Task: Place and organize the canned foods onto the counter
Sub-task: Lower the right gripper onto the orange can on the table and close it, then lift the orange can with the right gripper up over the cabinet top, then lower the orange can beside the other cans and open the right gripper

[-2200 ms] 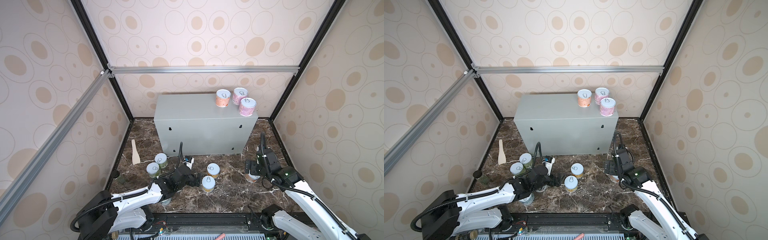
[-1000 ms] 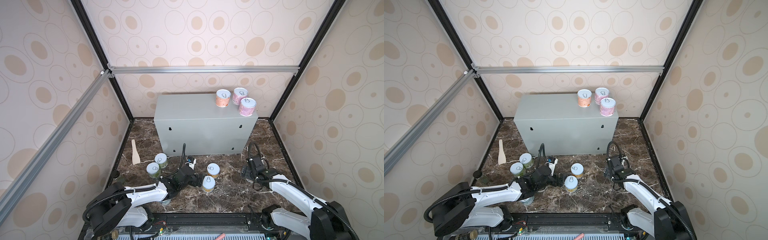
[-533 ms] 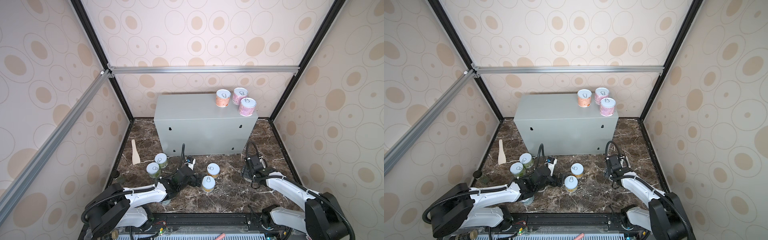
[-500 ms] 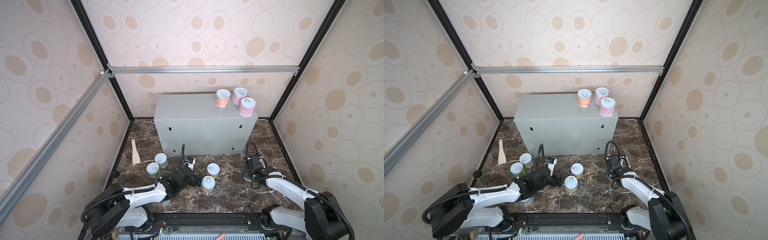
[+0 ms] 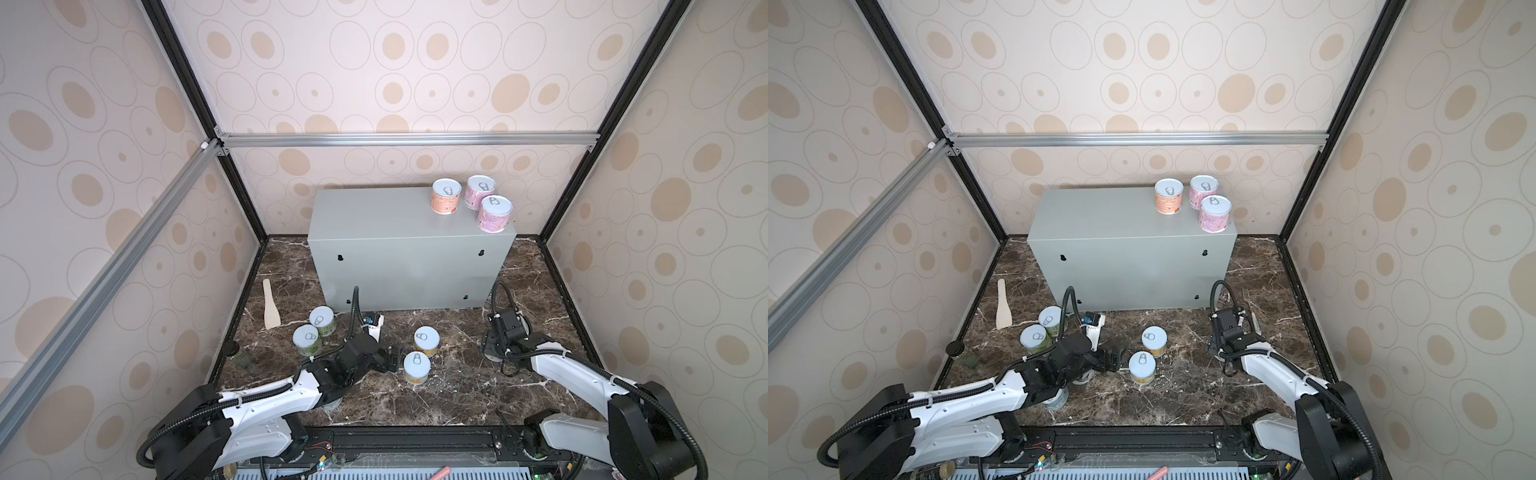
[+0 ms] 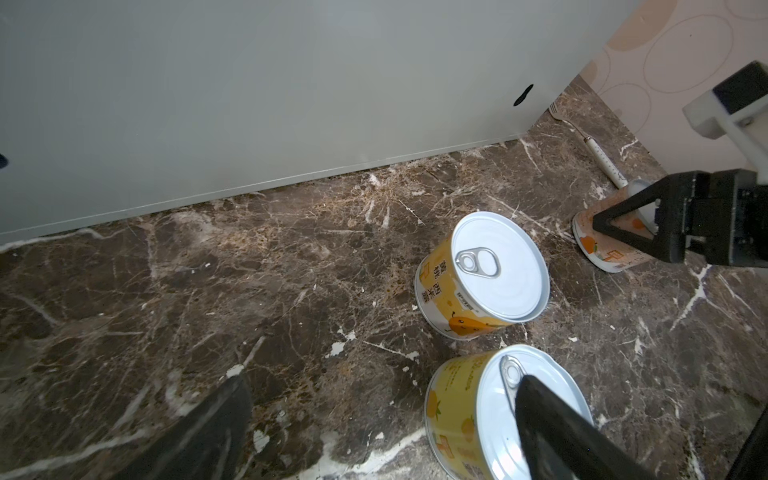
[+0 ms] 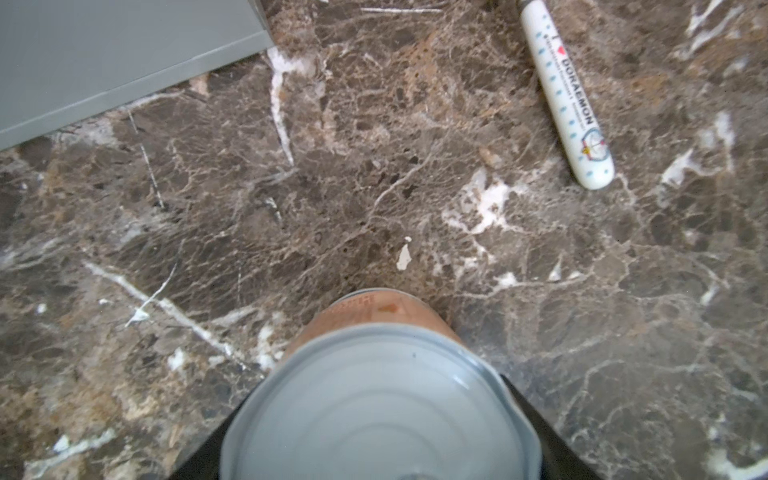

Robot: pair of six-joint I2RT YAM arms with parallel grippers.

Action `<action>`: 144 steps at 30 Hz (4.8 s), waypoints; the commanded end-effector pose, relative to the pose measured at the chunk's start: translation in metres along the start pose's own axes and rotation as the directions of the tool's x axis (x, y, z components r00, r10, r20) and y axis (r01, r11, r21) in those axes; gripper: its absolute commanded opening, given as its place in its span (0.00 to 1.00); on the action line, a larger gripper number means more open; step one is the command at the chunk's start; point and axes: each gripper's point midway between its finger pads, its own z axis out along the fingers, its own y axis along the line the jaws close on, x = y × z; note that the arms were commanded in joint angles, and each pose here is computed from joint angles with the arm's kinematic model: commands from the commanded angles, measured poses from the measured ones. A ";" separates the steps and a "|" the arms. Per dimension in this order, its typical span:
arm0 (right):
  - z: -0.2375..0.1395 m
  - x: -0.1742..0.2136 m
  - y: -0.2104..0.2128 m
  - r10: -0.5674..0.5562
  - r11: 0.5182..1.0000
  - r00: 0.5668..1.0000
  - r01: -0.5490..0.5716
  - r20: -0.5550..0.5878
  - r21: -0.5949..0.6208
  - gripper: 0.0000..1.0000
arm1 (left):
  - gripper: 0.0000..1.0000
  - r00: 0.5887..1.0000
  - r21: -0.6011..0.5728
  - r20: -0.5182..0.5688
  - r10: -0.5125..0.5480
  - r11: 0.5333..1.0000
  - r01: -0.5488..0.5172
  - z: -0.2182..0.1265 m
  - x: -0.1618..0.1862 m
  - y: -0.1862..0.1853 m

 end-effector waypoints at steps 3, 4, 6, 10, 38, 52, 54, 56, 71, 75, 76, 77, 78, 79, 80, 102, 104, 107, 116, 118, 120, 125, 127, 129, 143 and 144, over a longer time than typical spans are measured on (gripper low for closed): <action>-0.013 -0.004 0.006 -0.007 0.999 1.000 0.008 0.017 -0.054 0.49 | 0.99 1.000 -0.025 0.021 -0.014 1.000 0.015 -0.011 -0.007 0.005; -0.016 -0.005 0.007 -0.010 0.998 1.000 0.012 0.019 -0.062 0.48 | 0.99 1.000 -0.023 0.023 -0.016 1.000 0.016 -0.013 -0.008 0.004; -0.022 -0.004 0.010 -0.033 0.995 0.999 0.034 0.014 -0.089 0.48 | 0.99 0.999 -0.025 0.032 -0.020 0.999 0.021 -0.017 -0.010 0.005; -0.036 -0.005 0.015 -0.075 0.989 0.997 0.075 0.004 -0.124 0.46 | 0.99 0.998 -0.033 0.055 -0.022 0.999 0.024 -0.027 -0.018 0.007; -0.176 -0.024 0.101 -0.426 0.851 0.882 0.466 0.201 -0.242 0.43 | 0.99 0.992 -0.100 0.081 0.092 0.991 -0.084 -0.082 -0.063 0.011; -0.263 -0.078 0.126 -0.498 0.780 0.814 0.571 0.299 -0.256 0.43 | 0.99 0.981 -0.140 0.110 0.163 0.979 -0.147 -0.109 -0.092 0.011; -0.275 -0.087 0.130 -0.497 0.773 0.805 0.580 0.324 -0.255 0.43 | 0.99 0.979 -0.144 0.119 0.168 0.978 -0.150 -0.113 -0.097 0.010; -0.287 -0.097 0.135 -0.493 0.767 0.796 0.588 0.351 -0.258 0.44 | 0.99 0.976 -0.150 0.132 0.172 0.977 -0.152 -0.117 -0.103 0.010; -0.351 -0.166 0.170 -0.475 0.765 0.746 0.612 0.468 -0.199 0.46 | 0.99 0.951 -0.172 0.229 0.210 0.970 -0.173 -0.144 -0.146 0.001; -0.356 -0.181 0.179 -0.457 0.773 0.742 0.604 0.491 -0.193 0.46 | 0.99 0.944 -0.157 0.251 0.213 0.972 -0.177 -0.148 -0.153 -0.003; -0.356 -0.184 0.180 -0.451 0.777 0.743 0.600 0.494 -0.193 0.46 | 0.99 0.942 -0.157 0.255 0.217 0.971 -0.181 -0.149 -0.155 -0.004; -0.356 -0.187 0.182 -0.448 0.776 0.744 0.599 0.496 -0.197 0.46 | 0.99 0.941 -0.160 0.258 0.221 0.970 -0.184 -0.149 -0.156 -0.004; -0.354 -0.191 0.183 -0.440 0.780 0.748 0.592 0.497 -0.200 0.46 | 0.99 0.939 -0.165 0.259 0.227 0.968 -0.189 -0.148 -0.157 -0.004; -0.353 -0.195 0.185 -0.432 0.783 0.753 0.586 0.495 -0.208 0.46 | 0.99 0.937 -0.170 0.258 0.236 0.966 -0.197 -0.147 -0.158 -0.005; -0.350 -0.198 0.186 -0.427 0.786 0.759 0.580 0.491 -0.214 0.46 | 0.99 0.936 -0.172 0.256 0.243 0.964 -0.203 -0.146 -0.159 -0.006; -0.294 -0.261 0.215 -0.356 0.834 0.799 0.506 0.484 -0.221 0.46 | 0.99 0.943 -0.131 0.203 0.263 0.962 -0.240 -0.105 -0.131 -0.012; -0.291 -0.264 0.216 -0.355 0.836 0.798 0.504 0.488 -0.217 0.46 | 0.99 0.943 -0.136 0.199 0.268 0.960 -0.244 -0.103 -0.129 -0.011; -0.285 -0.269 0.219 -0.352 0.839 0.798 0.501 0.489 -0.213 0.48 | 0.99 0.944 -0.125 0.198 0.265 0.962 -0.244 -0.102 -0.128 -0.013; -0.272 -0.285 0.225 -0.340 0.854 0.791 0.486 0.509 -0.185 0.50 | 0.99 0.948 -0.104 0.178 0.265 0.963 -0.250 -0.095 -0.122 -0.014; -0.270 -0.288 0.224 -0.335 0.857 0.792 0.481 0.510 -0.185 0.50 | 0.99 0.948 -0.101 0.178 0.263 0.963 -0.248 -0.095 -0.122 -0.015; -0.266 -0.290 0.224 -0.331 0.860 0.795 0.476 0.508 -0.184 0.51 | 0.99 0.949 -0.101 0.176 0.262 0.964 -0.248 -0.094 -0.122 -0.014; -0.259 -0.291 0.227 -0.334 0.859 0.799 0.477 0.500 -0.188 0.64 | 0.99 0.951 -0.093 0.171 0.259 0.965 -0.246 -0.092 -0.122 -0.015; -0.258 -0.292 0.228 -0.334 0.857 0.798 0.478 0.501 -0.191 0.69 | 0.99 0.951 -0.090 0.168 0.259 0.965 -0.247 -0.090 -0.121 -0.015; -0.258 -0.293 0.229 -0.331 0.859 0.796 0.476 0.506 -0.188 0.74 | 0.99 0.952 -0.091 0.169 0.257 0.965 -0.244 -0.090 -0.122 -0.015; -0.260 -0.298 0.229 -0.323 0.863 0.788 0.472 0.524 -0.178 0.88 | 0.99 0.952 -0.101 0.186 0.244 0.968 -0.229 -0.093 -0.128 -0.012; -0.262 -0.298 0.228 -0.321 0.863 0.786 0.472 0.528 -0.179 0.89 | 0.99 0.951 -0.102 0.191 0.244 0.968 -0.228 -0.095 -0.130 -0.012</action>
